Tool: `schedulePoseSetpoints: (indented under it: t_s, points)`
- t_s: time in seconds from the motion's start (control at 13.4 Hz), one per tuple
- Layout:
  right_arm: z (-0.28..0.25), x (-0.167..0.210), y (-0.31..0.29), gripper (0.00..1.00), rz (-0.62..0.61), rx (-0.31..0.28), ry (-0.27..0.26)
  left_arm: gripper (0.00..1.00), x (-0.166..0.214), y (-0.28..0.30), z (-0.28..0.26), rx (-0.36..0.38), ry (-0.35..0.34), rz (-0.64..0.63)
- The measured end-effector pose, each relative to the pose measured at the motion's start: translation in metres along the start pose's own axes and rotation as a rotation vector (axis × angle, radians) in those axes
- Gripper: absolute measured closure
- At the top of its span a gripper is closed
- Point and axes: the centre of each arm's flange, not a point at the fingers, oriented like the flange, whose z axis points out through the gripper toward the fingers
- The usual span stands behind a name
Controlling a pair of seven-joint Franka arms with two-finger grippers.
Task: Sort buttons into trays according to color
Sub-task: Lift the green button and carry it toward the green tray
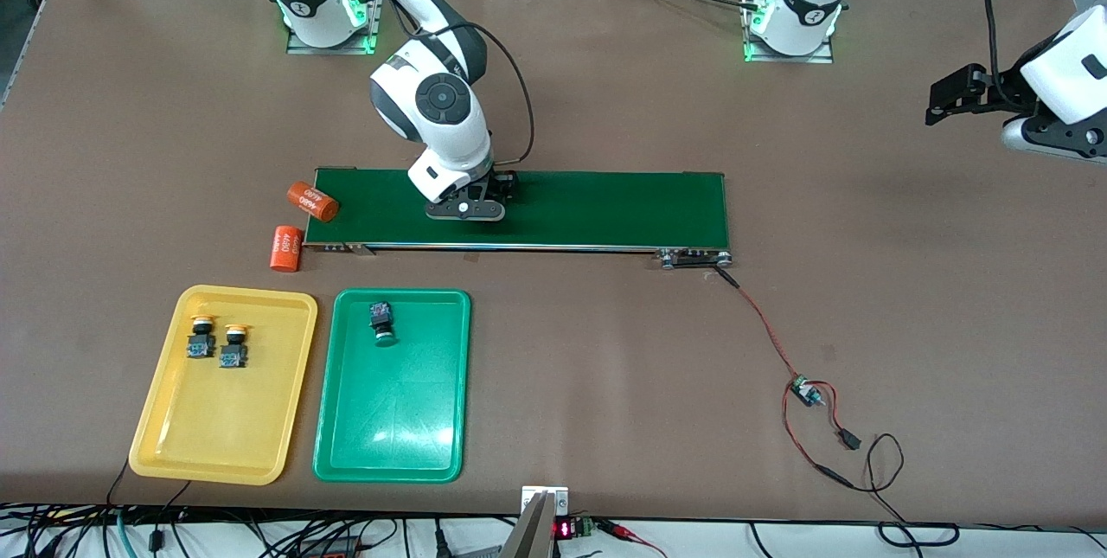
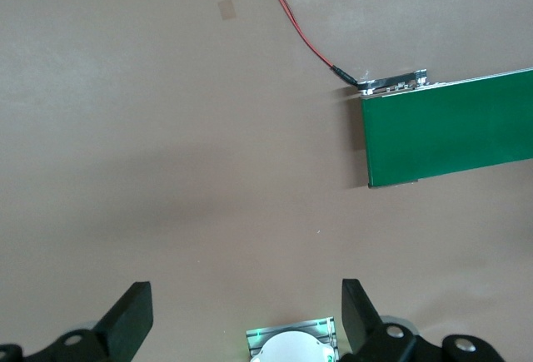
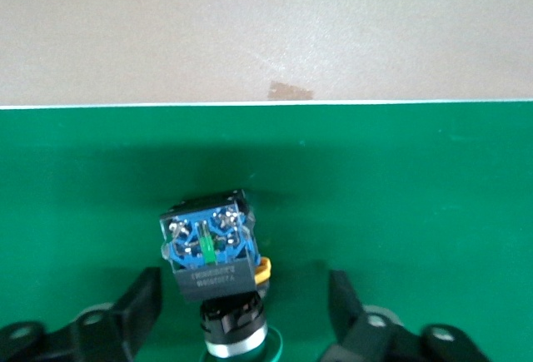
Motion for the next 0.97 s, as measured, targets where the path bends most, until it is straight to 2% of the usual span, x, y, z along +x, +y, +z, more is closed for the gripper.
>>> schedulePoseSetpoints:
  t_s: [0.22,0.3,0.6,0.82,0.97]
  points:
    - [0.0,0.001,0.002,0.54,0.002,-0.002,0.002,0.0,0.0,0.0,0.0,0.0,-0.002,0.0]
    - [0.0,0.002,0.002,0.57,0.003,-0.002,0.003,0.0,0.0,0.0,0.0,0.0,-0.002,0.0]
    - [-0.02,0.028,0.015,0.57,0.043,0.0,0.039,0.0,0.0,0.0,0.0,0.0,-0.003,0.0]
    - [-0.074,0.067,0.034,0.57,0.034,-0.036,0.071,0.0,0.0,0.0,0.0,-0.001,-0.003,-0.001]
    - [-0.115,0.094,0.049,0.57,0.009,-0.038,0.113,0.0,0.0,0.0,0.0,-0.001,-0.004,-0.001]
